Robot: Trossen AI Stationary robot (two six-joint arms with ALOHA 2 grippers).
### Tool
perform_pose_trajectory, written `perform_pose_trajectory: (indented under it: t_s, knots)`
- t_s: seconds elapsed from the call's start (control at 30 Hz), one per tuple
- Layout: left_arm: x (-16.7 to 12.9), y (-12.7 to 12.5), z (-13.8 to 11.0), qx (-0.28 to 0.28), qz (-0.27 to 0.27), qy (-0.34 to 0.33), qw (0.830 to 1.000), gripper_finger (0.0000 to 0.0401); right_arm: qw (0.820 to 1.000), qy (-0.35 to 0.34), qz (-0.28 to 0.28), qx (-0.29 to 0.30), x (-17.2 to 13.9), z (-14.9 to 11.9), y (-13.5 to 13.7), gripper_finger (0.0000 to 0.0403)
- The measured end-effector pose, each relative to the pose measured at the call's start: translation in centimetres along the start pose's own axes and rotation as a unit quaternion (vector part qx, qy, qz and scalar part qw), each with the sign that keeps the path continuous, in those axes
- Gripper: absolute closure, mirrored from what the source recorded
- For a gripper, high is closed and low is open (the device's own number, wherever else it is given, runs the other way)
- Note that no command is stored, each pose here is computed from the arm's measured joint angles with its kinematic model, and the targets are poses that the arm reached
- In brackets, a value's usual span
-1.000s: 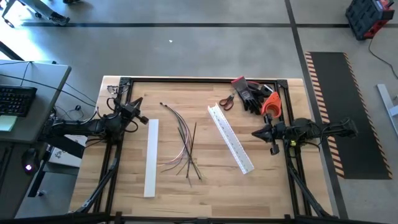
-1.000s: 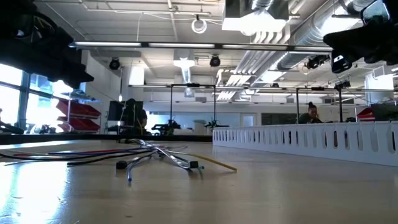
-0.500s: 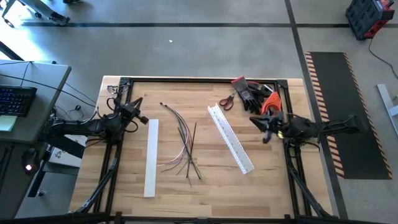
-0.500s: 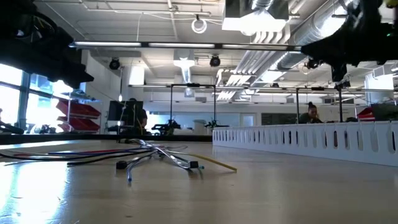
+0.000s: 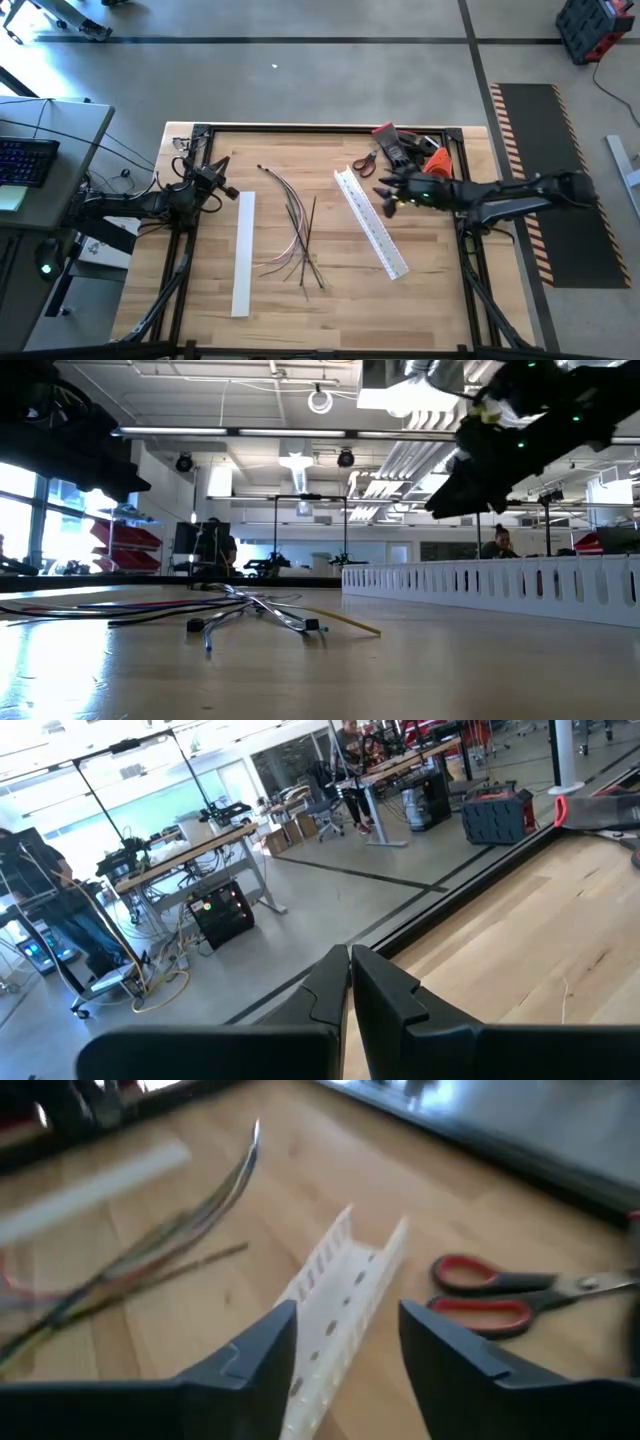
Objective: Ziptie cables
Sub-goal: Wrap the right zip tie on the cable
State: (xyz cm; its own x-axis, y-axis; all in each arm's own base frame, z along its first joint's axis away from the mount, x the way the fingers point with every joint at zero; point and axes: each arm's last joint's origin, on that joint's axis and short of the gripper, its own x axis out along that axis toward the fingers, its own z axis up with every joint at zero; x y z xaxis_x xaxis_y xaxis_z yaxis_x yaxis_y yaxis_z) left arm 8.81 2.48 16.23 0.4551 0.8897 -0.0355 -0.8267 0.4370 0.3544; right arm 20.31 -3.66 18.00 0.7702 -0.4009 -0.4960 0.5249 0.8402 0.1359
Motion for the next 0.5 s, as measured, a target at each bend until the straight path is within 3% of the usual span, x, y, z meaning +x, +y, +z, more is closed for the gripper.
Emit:
perform_pose_trajectory:
  t_s: [0.23, 0.5]
  knots:
    - [0.0, 0.0, 0.0, 0.0, 0.0, 0.0, 1.0, 0.0401, 0.986, 0.156, -0.034, -0.037, 4.5, 0.3, 0.6, 0.0202]
    - [0.0, 0.0, 0.0, 0.0, 0.0, 0.0, 1.0, 0.0401, 0.962, 0.257, -0.066, -0.065, 7.0, 0.1, 1.2, 0.0235]
